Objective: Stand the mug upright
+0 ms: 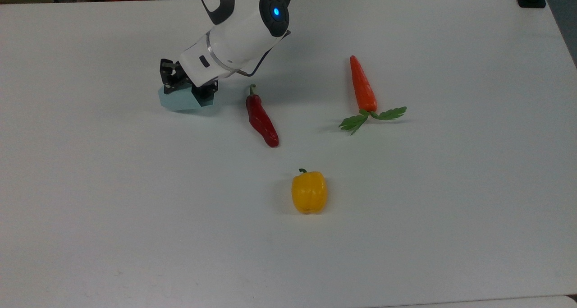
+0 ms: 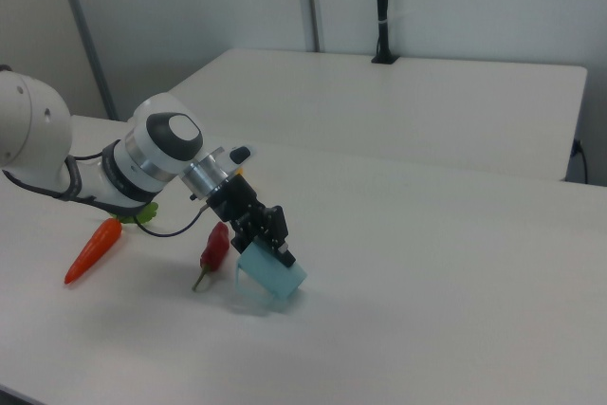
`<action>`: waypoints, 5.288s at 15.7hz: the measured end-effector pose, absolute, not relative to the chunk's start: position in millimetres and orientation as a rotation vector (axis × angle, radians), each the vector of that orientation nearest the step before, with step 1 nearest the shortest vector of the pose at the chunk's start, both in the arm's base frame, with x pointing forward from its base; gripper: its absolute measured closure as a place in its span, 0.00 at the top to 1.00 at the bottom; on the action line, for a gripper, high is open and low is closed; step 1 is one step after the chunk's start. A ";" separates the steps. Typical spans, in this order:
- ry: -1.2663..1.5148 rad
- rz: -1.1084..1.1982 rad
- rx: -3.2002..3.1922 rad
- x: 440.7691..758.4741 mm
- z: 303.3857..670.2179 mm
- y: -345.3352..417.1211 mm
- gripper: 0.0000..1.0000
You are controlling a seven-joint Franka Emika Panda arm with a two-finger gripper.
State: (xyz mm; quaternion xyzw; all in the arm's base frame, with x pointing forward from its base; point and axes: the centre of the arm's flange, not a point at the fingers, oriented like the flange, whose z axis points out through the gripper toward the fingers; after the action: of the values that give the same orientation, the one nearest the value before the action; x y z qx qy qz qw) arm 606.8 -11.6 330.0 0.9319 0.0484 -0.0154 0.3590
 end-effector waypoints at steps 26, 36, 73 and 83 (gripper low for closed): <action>0.718 -0.072 3.216 589.2 453.6 107.0 0.12; 1.109 -0.042 3.185 598.6 376.1 98.1 0.12; 0.090 -0.023 3.288 531.9 662.1 16.1 1.00; 0.048 0.196 3.259 557.5 641.8 14.8 1.00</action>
State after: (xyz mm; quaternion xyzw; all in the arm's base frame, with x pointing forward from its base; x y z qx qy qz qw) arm 557.5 14.8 641.8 0.9962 0.0147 0.0598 -0.0616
